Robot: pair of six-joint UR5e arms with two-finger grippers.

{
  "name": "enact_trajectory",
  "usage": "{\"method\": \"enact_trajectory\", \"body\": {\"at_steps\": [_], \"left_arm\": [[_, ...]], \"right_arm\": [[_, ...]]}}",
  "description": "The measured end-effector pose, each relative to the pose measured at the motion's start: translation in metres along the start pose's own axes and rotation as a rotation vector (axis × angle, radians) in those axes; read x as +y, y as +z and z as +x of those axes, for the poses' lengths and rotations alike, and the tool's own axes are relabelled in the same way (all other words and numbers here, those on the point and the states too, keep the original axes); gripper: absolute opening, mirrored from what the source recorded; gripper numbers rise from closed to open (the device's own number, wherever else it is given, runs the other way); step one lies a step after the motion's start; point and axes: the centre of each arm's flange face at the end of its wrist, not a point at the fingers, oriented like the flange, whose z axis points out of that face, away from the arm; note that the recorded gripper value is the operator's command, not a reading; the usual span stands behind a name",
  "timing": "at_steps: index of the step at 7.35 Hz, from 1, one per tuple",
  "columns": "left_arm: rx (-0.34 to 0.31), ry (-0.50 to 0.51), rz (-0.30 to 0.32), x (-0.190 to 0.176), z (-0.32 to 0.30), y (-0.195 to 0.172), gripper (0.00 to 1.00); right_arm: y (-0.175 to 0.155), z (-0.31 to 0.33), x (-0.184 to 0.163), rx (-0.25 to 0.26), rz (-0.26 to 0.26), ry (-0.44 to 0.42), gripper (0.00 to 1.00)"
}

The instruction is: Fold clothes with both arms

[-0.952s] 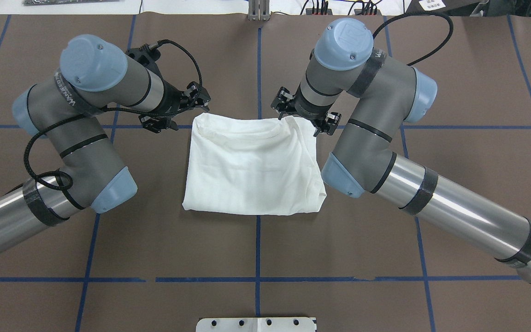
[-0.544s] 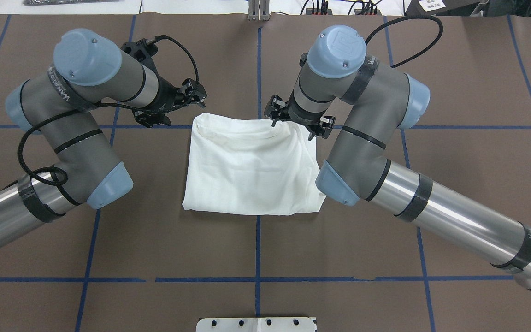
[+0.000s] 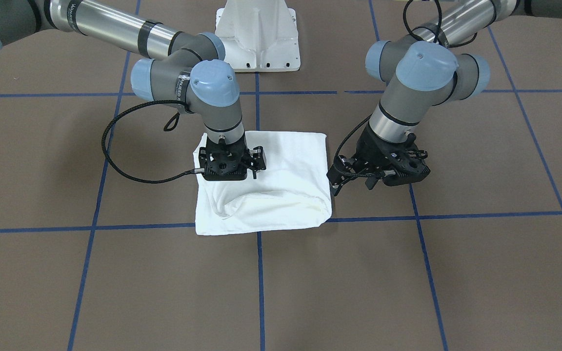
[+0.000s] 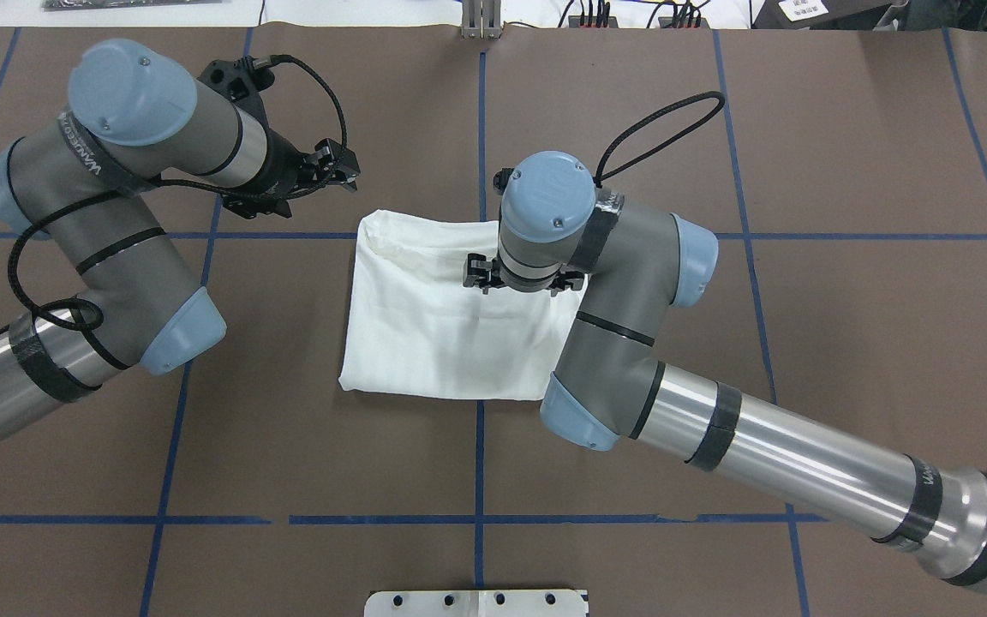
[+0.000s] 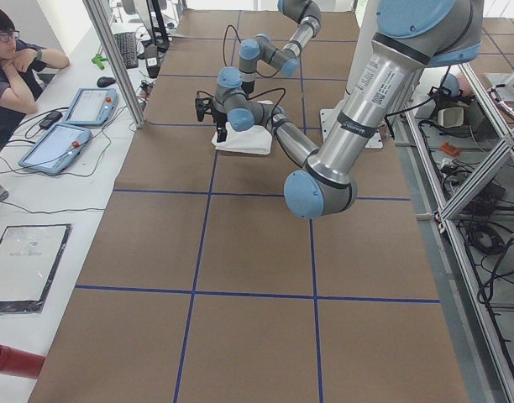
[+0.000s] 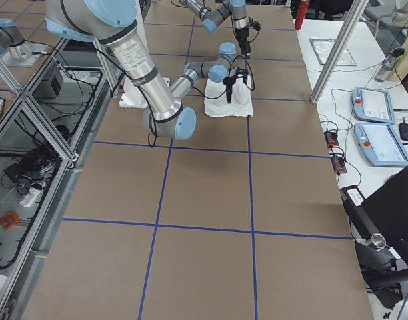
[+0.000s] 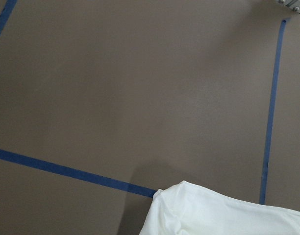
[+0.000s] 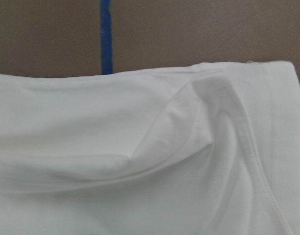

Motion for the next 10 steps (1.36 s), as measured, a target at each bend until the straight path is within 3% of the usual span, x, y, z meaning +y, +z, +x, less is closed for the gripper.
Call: {"method": "enact_trajectory", "body": {"at_steps": [4,7,10], "left_arm": [[-0.004,0.0,0.0,-0.001,-0.003,0.001,1.0],[-0.005,0.0,0.002,-0.003,-0.004,0.001,1.0],[-0.013,0.109,0.044,-0.04,-0.028,-0.022,1.0]], "right_arm": [[0.018,0.001,-0.067,0.099,0.091,-0.13,1.0],[0.014,0.007,-0.103,0.101,0.127,-0.13,1.0],[-0.036,0.069,-0.172,0.064,0.109,-0.105,1.0]]}}
